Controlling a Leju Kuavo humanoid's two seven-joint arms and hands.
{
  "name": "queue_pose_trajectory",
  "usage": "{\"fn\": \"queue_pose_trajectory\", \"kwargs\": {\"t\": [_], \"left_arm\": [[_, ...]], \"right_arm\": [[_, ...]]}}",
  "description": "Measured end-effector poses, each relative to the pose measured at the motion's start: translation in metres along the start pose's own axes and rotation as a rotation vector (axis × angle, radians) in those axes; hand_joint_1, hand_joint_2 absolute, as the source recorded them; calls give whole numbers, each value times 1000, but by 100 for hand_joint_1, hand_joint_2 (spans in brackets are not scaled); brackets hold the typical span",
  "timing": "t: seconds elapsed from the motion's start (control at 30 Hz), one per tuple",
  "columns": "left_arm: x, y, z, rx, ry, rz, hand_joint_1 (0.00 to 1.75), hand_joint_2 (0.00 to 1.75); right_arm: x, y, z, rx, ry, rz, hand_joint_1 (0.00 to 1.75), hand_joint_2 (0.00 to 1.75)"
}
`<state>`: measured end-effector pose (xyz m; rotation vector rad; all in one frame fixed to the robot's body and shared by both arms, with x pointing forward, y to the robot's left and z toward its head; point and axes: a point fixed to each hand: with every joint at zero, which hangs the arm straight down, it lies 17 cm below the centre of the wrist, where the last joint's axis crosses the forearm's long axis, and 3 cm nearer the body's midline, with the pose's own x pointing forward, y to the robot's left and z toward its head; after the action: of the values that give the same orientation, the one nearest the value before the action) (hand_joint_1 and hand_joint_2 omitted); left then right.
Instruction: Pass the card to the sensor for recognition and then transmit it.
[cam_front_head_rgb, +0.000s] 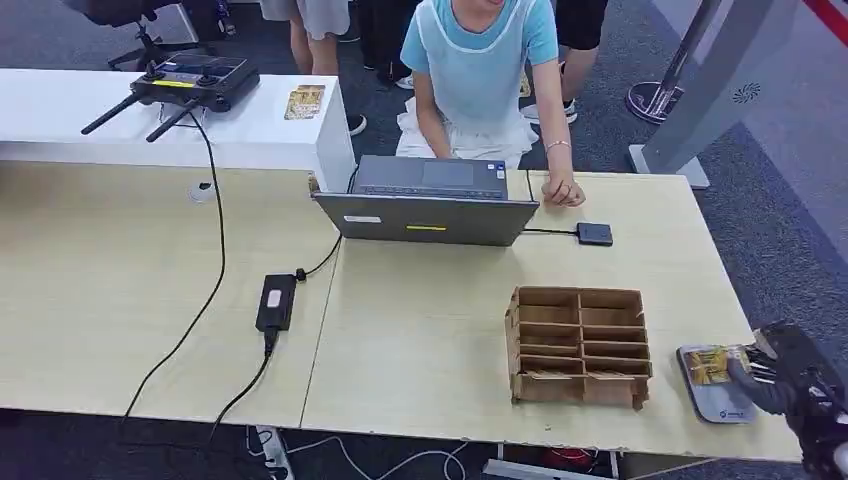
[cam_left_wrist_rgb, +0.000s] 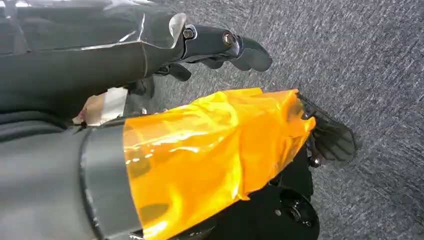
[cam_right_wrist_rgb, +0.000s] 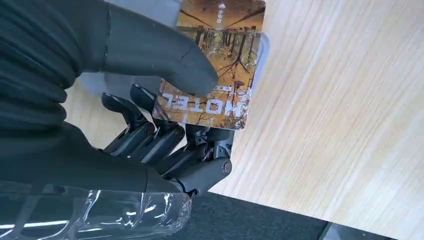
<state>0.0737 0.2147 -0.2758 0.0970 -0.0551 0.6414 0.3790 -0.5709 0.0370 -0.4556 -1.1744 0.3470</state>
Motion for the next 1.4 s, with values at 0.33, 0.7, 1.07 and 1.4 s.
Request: {"fn": "queue_pose_trajectory", "kwargs": {"t": [0.33, 0.7, 1.07, 1.4], "left_arm": [[0, -1, 0, -1, -6, -45, 0, 0], [1, -1, 0, -1, -12, -81, 0, 0], [-1, -3, 1, -9, -25, -168, 0, 0], [-1, -4, 1, -10, -35, -226, 0, 0]], "right_arm": [[-11, -3, 1, -8, 18, -31, 175, 175], [-19, -2, 3, -1, 35, -38, 175, 175], [-18, -6, -2, -9, 41, -19, 175, 175], [-13, -7, -8, -15, 35, -17, 175, 175]]}}
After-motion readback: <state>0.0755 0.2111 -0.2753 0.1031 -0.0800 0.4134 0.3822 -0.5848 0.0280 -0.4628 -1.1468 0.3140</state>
